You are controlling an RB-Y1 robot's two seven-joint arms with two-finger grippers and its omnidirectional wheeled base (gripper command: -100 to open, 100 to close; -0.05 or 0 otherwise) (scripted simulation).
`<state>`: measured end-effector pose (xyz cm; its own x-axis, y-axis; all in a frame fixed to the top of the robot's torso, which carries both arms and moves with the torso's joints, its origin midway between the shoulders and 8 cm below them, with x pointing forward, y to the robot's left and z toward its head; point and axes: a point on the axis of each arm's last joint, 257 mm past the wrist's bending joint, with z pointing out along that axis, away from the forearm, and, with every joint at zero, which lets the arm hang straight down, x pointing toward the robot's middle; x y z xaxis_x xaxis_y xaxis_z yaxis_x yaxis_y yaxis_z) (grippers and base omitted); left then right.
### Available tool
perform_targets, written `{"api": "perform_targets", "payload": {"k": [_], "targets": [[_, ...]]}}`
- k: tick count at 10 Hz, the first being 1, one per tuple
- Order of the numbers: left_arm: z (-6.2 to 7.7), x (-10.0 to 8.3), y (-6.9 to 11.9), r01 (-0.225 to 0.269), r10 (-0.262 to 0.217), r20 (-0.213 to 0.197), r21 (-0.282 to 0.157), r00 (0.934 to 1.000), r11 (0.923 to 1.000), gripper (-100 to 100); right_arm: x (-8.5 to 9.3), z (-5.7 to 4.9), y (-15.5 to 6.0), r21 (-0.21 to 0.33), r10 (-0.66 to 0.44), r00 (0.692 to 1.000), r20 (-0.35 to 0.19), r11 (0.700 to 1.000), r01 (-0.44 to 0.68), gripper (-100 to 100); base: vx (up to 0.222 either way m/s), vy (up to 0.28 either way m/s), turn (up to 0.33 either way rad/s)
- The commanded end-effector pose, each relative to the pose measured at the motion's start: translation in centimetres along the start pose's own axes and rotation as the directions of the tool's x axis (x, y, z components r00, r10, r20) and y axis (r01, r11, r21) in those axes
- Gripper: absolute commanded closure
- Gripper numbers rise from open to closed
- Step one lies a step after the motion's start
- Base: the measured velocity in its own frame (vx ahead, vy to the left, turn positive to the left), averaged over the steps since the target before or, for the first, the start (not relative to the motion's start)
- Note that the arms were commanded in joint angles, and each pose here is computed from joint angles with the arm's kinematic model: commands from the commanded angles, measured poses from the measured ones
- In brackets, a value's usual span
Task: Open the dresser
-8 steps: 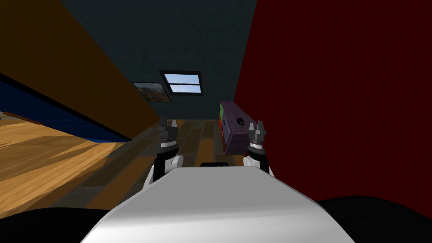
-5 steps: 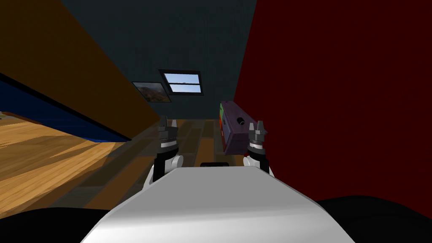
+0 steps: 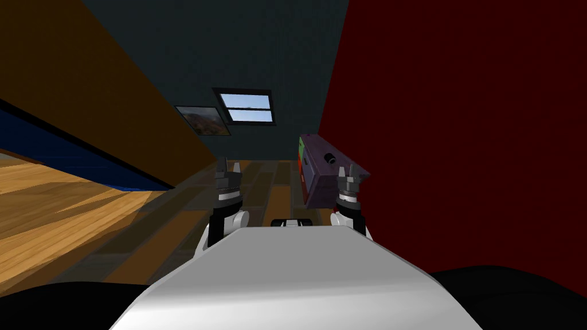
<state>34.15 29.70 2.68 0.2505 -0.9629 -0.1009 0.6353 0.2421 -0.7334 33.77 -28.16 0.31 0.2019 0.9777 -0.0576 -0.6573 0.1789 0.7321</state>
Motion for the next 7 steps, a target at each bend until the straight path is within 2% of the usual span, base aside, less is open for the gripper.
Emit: {"api": "perform_targets", "payload": {"k": [1, 2, 5, 7], "targets": [[0.0, 0.0, 0.0, 0.0, 0.0, 0.0, 0.0, 1.0, 1.0, 0, 0.0, 0.0, 0.0, 0.0, 0.0, 1.0, 0.0, 1.0, 0.0, 0, 0.0, 0.0, 0.0], [0.0, 0.0, 0.0, 0.0, 0.0, 0.0, 0.0, 1.0, 1.0, 0, 0.7, -0.5, -1.6, 0.048, -0.035, 0.998, -0.051, 0.998, 0.038, -100, 0.071, 0.044, -0.043], [0.0, 0.0, 0.0, 0.0, 0.0, 0.0, -0.001, 1.0, 1.0, 0, 1.9, -2.1, -5.6, 0.156, -0.108, 0.982, -0.154, 0.979, 0.132, -100, 0.176, 0.085, -0.05], [0.0, 0.0, 0.0, 0.0, 0.0, 0.0, -0.001, 1.0, 1.0, 0, 2.4, -4.0, -9.1, 0.245, -0.164, 0.956, -0.243, 0.943, 0.224, -100, 0.234, 0.112, -0.076]]}}
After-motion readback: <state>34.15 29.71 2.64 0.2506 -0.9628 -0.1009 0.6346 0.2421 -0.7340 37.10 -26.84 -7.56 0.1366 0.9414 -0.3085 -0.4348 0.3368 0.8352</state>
